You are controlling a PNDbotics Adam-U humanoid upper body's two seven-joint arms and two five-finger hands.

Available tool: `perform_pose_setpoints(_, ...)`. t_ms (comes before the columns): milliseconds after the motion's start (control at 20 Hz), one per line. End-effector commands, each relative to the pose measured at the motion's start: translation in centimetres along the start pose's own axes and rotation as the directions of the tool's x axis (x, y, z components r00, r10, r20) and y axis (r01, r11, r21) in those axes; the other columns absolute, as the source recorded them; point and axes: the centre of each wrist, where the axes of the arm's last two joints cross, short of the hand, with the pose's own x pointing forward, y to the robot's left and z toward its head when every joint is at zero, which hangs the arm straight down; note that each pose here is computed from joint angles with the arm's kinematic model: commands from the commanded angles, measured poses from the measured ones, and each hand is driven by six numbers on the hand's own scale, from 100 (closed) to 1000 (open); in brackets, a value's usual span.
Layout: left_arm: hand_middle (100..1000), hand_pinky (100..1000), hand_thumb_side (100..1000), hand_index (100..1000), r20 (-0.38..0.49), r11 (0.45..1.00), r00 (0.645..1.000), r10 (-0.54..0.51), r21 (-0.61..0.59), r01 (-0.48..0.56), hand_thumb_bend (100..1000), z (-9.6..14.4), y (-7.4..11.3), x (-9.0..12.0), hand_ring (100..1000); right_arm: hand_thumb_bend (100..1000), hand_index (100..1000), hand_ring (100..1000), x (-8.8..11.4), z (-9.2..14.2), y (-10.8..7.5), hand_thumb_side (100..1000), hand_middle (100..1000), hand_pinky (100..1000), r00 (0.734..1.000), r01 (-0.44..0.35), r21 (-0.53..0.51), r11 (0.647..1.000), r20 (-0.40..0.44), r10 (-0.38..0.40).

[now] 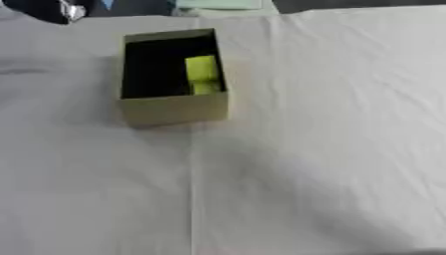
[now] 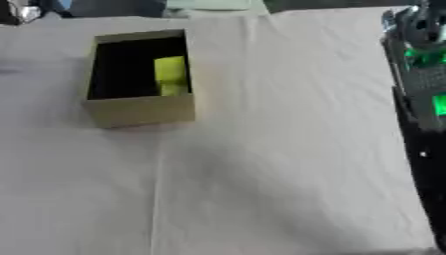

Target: Pick up objects on the table and place them in the box.

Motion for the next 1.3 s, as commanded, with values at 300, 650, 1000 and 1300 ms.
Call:
perform_pose_setpoints(300, 408, 100, 100, 600, 0.101, 0.998, 0.993, 0.068, 0.009, -0.069, 132, 2.0, 2.1, 3.2, 338, 100, 878, 752, 0.9, -0.8, -0.4, 907, 458, 815, 0.999, -0.008, -0.005, 1.000, 0.051, 0.008)
perform_pose_setpoints(650, 404, 100, 100, 599, 0.148, 0.994, 0.983, 0.109, -0.007, -0.109, 106, 2.9, 2.6, 5.0, 335, 100, 878, 752, 0.9, -0.8, -0.4, 907, 458, 814, 0.999, -0.006, -0.009, 1.000, 0.051, 0.007)
perform_pose_setpoints(1000, 407, 100, 100, 596, 0.136, 0.993, 0.984, 0.116, -0.037, -0.112, 128, 2.7, 1.8, 5.3, 338, 100, 878, 752, 0.9, -0.7, -0.3, 909, 458, 814, 0.999, -0.001, -0.011, 1.000, 0.047, 0.002)
perform_pose_setpoints(1300, 429, 100, 100, 593, 0.100, 0.997, 0.994, 0.039, -0.076, -0.031, 236, 1.6, -0.6, 4.9, 362, 100, 878, 752, 0.8, -0.6, -0.2, 912, 458, 814, 0.999, 0.007, -0.016, 1.000, 0.043, -0.006)
